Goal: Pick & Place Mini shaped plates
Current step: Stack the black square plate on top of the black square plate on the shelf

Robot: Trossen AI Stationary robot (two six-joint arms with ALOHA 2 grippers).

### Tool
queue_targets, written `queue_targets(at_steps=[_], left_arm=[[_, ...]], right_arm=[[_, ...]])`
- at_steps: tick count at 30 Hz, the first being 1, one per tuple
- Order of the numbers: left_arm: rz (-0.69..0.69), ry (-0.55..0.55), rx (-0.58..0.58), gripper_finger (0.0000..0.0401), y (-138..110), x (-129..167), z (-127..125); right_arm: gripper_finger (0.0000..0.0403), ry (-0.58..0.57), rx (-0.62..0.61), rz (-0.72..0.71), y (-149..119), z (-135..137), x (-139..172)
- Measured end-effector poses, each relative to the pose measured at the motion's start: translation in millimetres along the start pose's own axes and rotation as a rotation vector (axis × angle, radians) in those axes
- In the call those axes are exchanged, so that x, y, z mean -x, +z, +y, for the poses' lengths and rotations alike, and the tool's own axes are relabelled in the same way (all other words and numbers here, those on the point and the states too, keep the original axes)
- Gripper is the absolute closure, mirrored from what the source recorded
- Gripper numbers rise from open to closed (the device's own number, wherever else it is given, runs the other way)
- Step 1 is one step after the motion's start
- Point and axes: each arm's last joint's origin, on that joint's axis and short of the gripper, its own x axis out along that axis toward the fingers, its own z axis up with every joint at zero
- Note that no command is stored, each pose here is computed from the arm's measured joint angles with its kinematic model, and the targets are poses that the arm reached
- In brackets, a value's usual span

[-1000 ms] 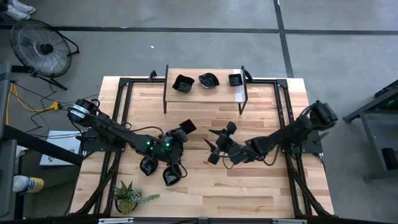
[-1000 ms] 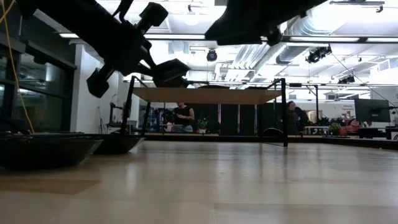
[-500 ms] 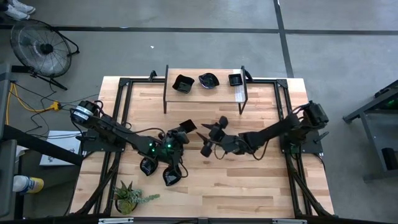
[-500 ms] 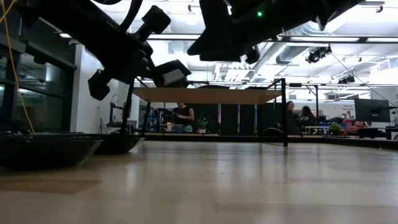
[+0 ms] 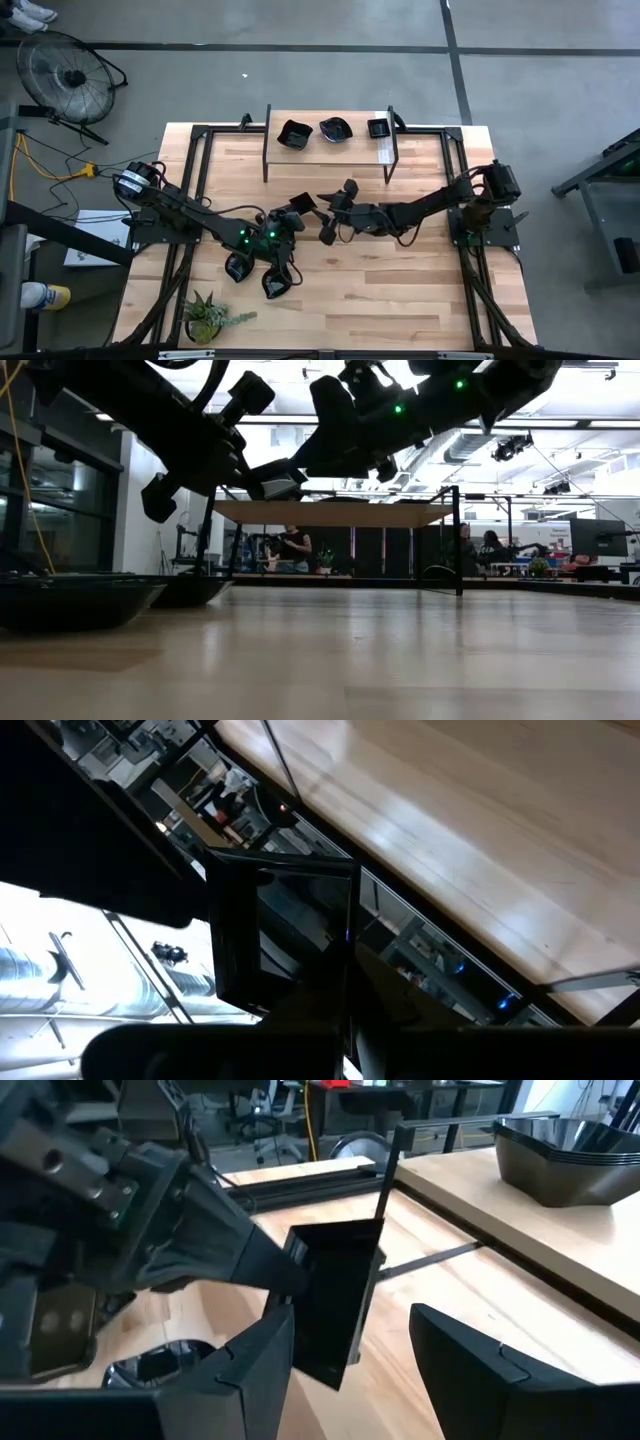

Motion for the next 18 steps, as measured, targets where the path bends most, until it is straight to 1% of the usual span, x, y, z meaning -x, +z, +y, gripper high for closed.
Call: queue_targets(at_steps=[6, 10, 14, 18], left_arm=[[-0.001, 0.0, 0.0, 0.0401, 0.0, 0.0, -0.1], [-0.001, -0.001, 0.002, 0.0401, 0.0, 0.0, -0.1], [-0.002, -0.001, 0.005, 0.0401, 0.0, 0.0, -0.2], [-0.005, -0.002, 0.02, 0.0401, 0.1, 0.0, -0.3]], right_arm=[[0.0207, -0.009, 0.005, -0.002, 0.2, -3.1, -2.2], [0.0212, 0.024, 0.003, 0.01, -0.7, -6.2, -5.3], [0.0229, 0.024, 0.008, 0.021, -3.4, -8.1, -7.9], [0.0255, 0.023, 0.011, 0.016, -2.8, -7.7, -7.6]])
